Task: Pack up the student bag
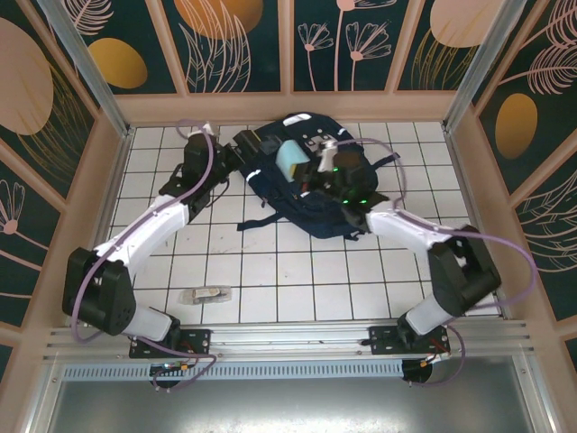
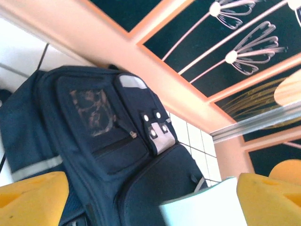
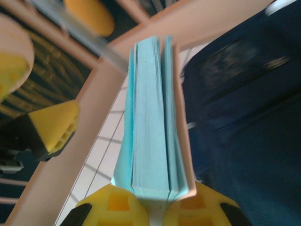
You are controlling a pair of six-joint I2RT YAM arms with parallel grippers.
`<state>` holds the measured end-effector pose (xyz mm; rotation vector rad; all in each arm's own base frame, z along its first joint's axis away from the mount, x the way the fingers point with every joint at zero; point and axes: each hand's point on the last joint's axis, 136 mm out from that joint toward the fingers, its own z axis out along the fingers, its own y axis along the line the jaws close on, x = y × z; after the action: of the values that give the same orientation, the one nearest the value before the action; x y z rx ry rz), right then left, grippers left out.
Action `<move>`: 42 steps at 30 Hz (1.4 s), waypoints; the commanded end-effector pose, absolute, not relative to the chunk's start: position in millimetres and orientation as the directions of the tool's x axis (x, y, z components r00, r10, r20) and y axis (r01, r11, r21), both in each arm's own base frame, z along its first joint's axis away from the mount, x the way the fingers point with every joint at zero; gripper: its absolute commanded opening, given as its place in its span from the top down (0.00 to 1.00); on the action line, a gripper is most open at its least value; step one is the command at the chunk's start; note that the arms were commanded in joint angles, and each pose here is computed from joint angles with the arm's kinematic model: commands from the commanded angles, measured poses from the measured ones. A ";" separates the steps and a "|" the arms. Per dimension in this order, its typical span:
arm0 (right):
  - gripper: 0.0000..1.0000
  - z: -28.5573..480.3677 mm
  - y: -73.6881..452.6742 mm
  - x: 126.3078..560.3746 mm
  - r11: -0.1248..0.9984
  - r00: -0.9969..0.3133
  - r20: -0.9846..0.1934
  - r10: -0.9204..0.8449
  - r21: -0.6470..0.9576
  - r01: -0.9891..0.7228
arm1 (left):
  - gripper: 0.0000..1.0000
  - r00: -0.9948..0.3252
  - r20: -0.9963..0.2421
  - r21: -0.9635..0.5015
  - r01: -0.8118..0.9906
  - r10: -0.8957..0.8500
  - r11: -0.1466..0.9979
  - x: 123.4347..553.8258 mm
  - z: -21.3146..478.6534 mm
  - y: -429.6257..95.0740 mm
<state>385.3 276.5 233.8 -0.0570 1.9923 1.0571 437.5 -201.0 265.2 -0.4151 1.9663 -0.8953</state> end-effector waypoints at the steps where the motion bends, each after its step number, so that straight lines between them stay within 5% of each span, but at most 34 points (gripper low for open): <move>1: 1.00 205.2 198.2 389.8 0.764 -0.645 -0.671 0.366 0.612 -0.203 | 0.13 -0.622 -0.699 -0.561 0.172 -0.352 0.810 433.1 229.3 -235.0; 7: 1.00 207.5 89.1 382.9 0.816 -0.565 -0.674 0.475 0.577 -0.003 | 0.17 -0.653 -0.756 -0.280 0.373 0.037 0.885 426.7 200.0 -314.7; 14: 1.00 213.6 25.2 362.3 0.799 -0.487 -0.673 0.557 0.594 0.092 | 0.17 -0.571 -0.709 0.008 0.580 0.413 0.815 406.0 164.8 -398.0; 28: 1.00 195.4 25.4 347.4 0.740 -0.510 -0.611 0.606 0.668 0.078 | 0.29 -0.537 -0.610 0.181 0.622 0.583 0.762 408.6 102.6 -421.3; 34: 1.00 197.6 32.3 343.9 0.728 -0.527 -0.602 0.600 0.684 0.047 | 0.85 -0.542 -0.634 0.158 0.607 0.552 0.779 410.3 114.5 -424.7; 38: 1.00 200.7 44.5 342.9 0.700 -0.555 -0.580 0.596 0.714 0.005 | 1.00 -0.552 -0.672 0.063 0.620 0.493 0.782 404.5 149.4 -435.2; 42: 1.00 207.0 64.6 344.7 0.677 -0.577 -0.574 0.581 0.734 -0.048 | 1.00 -0.589 -0.695 -0.072 0.629 0.413 0.774 400.1 176.4 -441.4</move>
<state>342.5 45.8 190.7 0.4901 2.0682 0.8291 402.8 -434.8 129.8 0.8419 2.3032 -0.2327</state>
